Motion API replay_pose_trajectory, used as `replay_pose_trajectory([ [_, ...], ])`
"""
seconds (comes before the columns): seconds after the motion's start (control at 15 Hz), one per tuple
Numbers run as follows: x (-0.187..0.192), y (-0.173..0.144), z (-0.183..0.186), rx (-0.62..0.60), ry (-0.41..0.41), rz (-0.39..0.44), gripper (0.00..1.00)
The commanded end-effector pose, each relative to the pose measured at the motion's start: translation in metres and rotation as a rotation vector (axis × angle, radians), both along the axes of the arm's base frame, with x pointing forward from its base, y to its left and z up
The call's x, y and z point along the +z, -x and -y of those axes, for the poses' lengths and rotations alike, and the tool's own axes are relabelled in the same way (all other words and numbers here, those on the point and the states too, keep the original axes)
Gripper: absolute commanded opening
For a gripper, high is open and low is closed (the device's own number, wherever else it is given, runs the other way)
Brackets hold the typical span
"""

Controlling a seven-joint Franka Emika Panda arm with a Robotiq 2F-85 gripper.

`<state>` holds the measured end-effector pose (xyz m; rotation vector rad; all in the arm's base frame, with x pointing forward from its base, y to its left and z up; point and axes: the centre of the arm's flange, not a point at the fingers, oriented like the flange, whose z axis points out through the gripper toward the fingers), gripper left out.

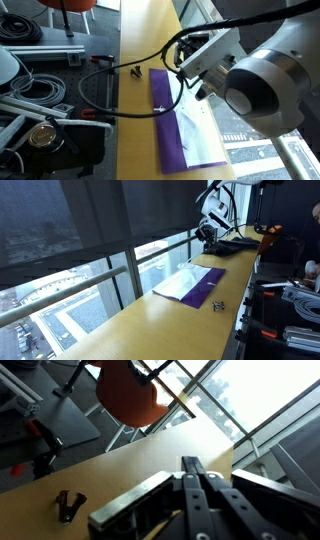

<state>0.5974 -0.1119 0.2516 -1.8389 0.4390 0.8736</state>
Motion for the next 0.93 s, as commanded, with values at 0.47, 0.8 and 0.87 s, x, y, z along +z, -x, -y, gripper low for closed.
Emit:
replay_pose_trajectory([
  [0.47, 0.002, 0.022, 0.011, -0.003, 0.032, 0.009, 0.00],
  [0.8, 0.000, 0.020, 0.018, -0.018, 0.027, 0.009, 0.00],
  [0.87, -0.001, 0.020, 0.018, -0.019, 0.028, 0.009, 0.00],
])
